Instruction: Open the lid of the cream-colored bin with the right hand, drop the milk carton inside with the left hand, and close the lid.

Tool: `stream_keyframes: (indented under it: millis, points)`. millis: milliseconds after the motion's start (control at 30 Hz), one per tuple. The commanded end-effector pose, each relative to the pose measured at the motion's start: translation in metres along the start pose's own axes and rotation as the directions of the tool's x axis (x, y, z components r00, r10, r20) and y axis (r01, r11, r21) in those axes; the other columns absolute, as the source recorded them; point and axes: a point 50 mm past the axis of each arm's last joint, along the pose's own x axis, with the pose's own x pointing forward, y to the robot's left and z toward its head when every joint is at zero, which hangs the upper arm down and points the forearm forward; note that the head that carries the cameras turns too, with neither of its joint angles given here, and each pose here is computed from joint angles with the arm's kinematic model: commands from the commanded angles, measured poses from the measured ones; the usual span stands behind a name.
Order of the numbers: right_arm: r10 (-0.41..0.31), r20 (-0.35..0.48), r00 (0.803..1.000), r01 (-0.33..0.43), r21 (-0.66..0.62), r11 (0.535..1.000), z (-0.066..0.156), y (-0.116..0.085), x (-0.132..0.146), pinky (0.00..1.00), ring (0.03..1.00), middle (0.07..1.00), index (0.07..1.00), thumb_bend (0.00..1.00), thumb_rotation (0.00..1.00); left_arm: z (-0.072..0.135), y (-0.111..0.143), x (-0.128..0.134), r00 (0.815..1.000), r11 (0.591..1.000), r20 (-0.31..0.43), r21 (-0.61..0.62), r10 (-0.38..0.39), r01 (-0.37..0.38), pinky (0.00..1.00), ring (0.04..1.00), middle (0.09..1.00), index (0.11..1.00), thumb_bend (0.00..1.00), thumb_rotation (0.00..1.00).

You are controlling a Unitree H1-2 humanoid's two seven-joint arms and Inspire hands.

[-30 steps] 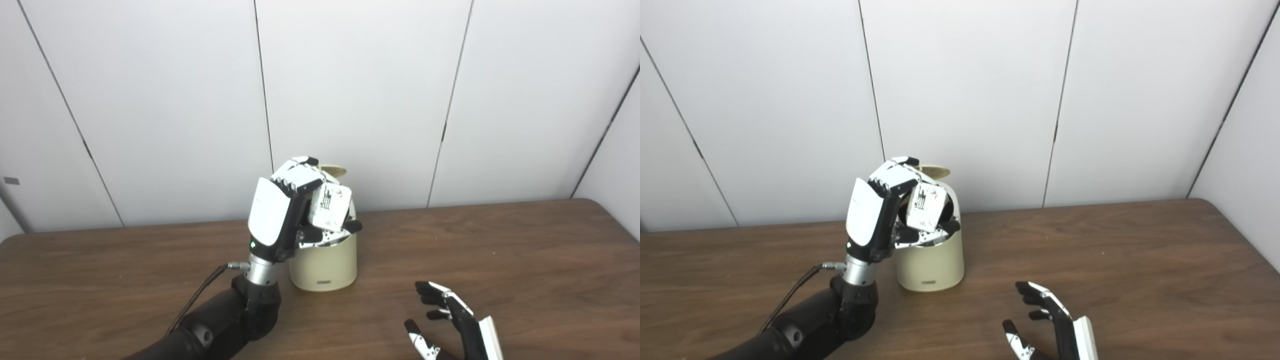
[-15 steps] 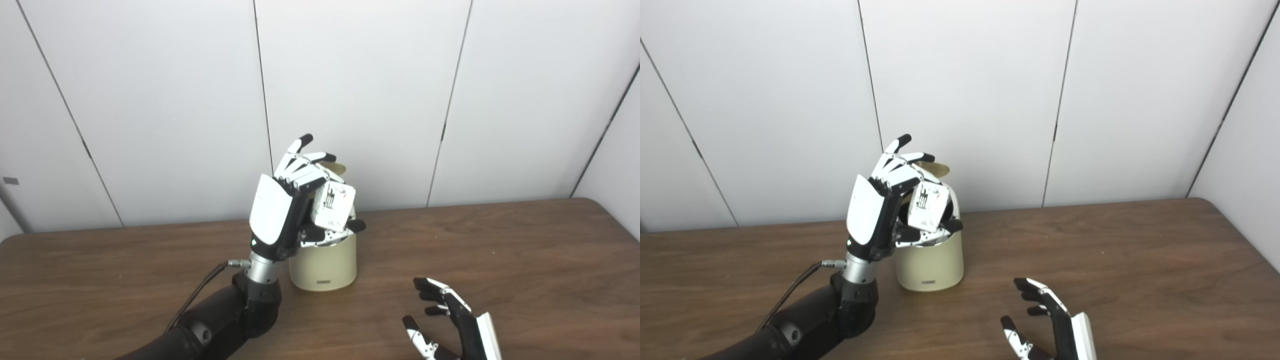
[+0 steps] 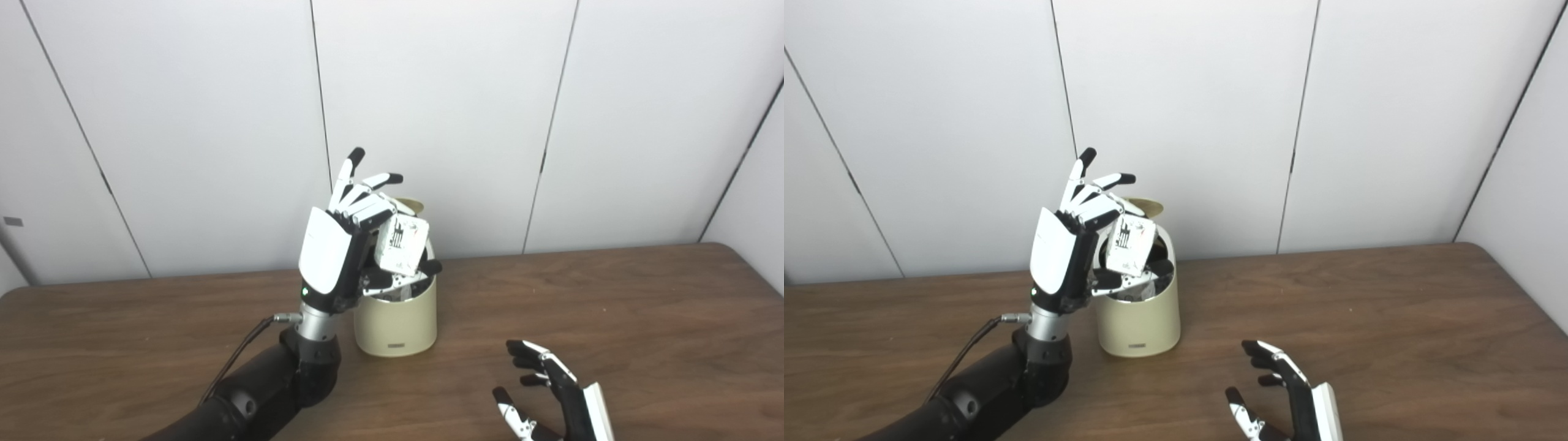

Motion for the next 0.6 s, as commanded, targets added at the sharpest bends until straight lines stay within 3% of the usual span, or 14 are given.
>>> stream_keyframes:
  millis: [0,333,567]
  points:
    - [-0.015,0.047,0.999,0.015,0.0,1.0,0.003,-0.003,0.004,0.62,0.727,0.742,0.729,0.15,0.13,-0.003,0.006,0.022,0.998,0.998,0.021,0.001,0.062,-0.062,1.0,0.749,0.476,0.482,0.52,0.0]
    - [-0.017,0.046,0.999,0.017,0.003,1.0,0.002,-0.005,0.004,0.61,0.727,0.741,0.724,0.15,0.09,-0.015,0.005,0.006,0.993,0.997,-0.096,0.031,0.069,-0.066,1.0,0.783,0.459,0.497,0.52,0.0]
    - [-0.018,0.05,0.999,0.018,0.002,1.0,0.003,-0.006,0.003,0.62,0.728,0.742,0.723,0.15,0.06,-0.019,0.005,-0.001,0.989,0.998,-0.137,0.04,0.053,-0.048,1.0,0.781,0.445,0.505,0.52,0.0]
